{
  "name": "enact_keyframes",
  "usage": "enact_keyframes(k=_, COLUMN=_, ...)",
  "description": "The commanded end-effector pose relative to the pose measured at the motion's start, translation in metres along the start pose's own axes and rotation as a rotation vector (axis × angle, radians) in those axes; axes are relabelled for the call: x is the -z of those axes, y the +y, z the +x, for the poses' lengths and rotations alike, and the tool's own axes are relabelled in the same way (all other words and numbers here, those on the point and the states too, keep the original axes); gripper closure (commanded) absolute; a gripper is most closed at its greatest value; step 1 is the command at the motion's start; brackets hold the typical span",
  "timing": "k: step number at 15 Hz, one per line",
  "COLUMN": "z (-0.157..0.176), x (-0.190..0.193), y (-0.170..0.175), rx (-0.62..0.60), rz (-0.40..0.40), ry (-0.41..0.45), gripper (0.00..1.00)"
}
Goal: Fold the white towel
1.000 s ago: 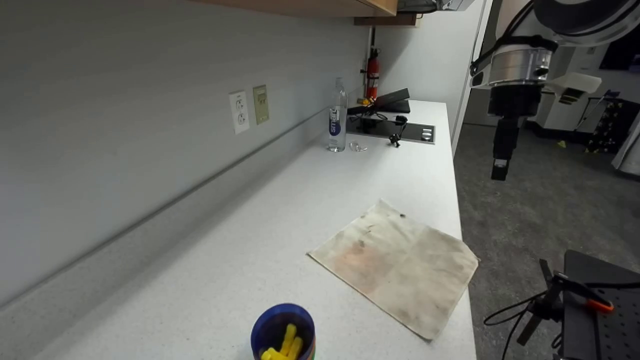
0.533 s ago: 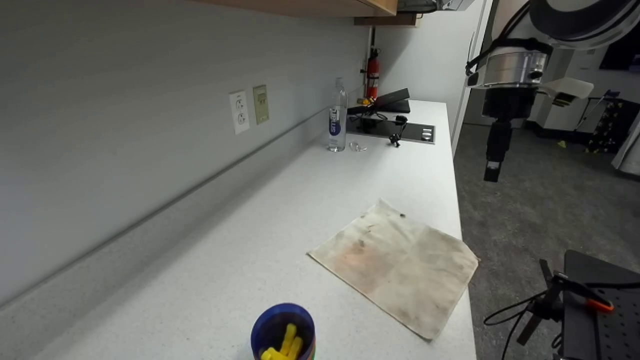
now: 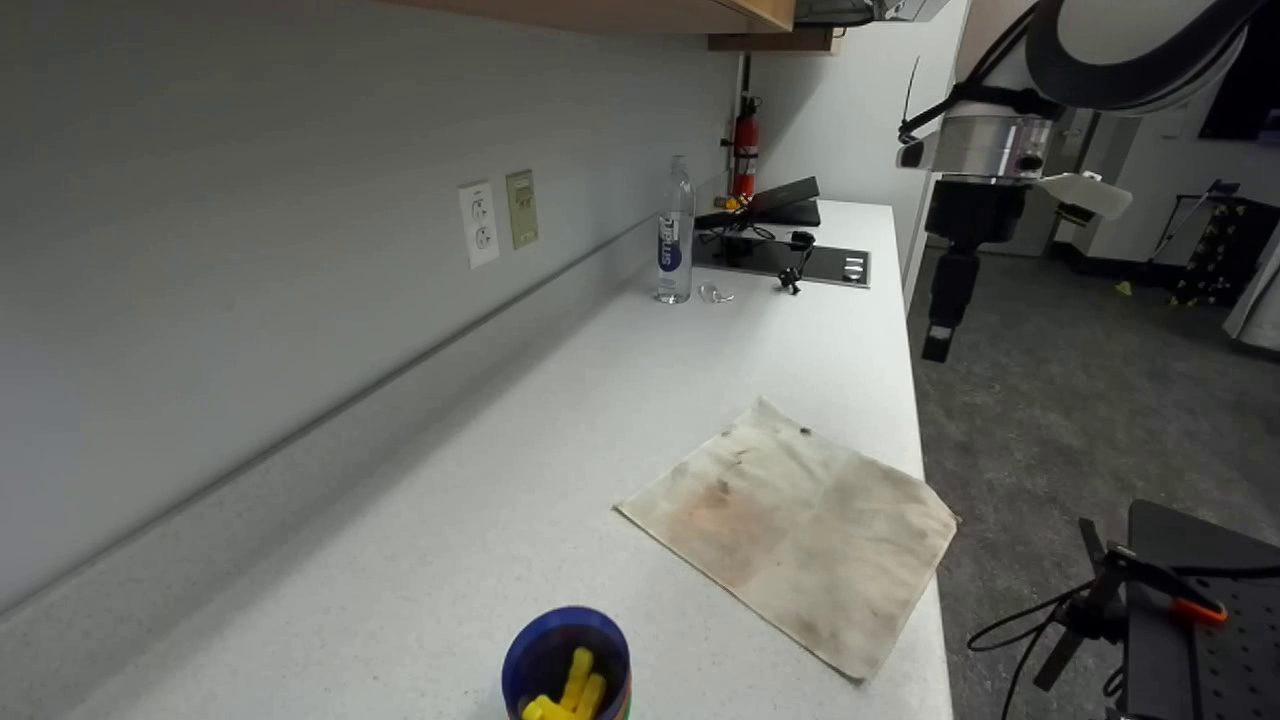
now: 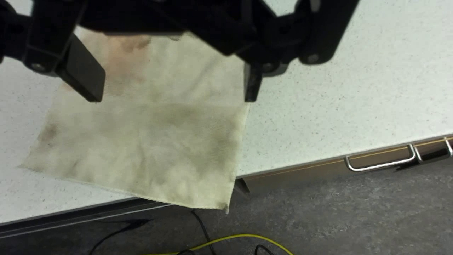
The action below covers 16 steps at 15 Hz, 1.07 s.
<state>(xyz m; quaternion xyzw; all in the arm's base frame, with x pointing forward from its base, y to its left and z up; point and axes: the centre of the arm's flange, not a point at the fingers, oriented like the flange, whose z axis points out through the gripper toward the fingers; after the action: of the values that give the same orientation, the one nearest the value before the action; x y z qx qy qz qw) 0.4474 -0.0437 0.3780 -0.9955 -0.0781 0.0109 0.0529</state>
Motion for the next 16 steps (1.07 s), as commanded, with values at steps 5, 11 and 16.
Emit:
enact_keyframes(k=5, z=0.007, x=-0.002, y=0.011, rx=-0.011, rz=-0.049, ry=-0.012, gripper=0.0)
enact_keyframes(k=11, z=0.049, x=-0.009, y=0.046, rx=0.079, rz=-0.173, ry=-0.097, gripper=0.0)
enact_keyframes(k=16, z=0.096, x=-0.032, y=0.052, rx=0.189, rz=-0.166, ry=-0.113, gripper=0.0)
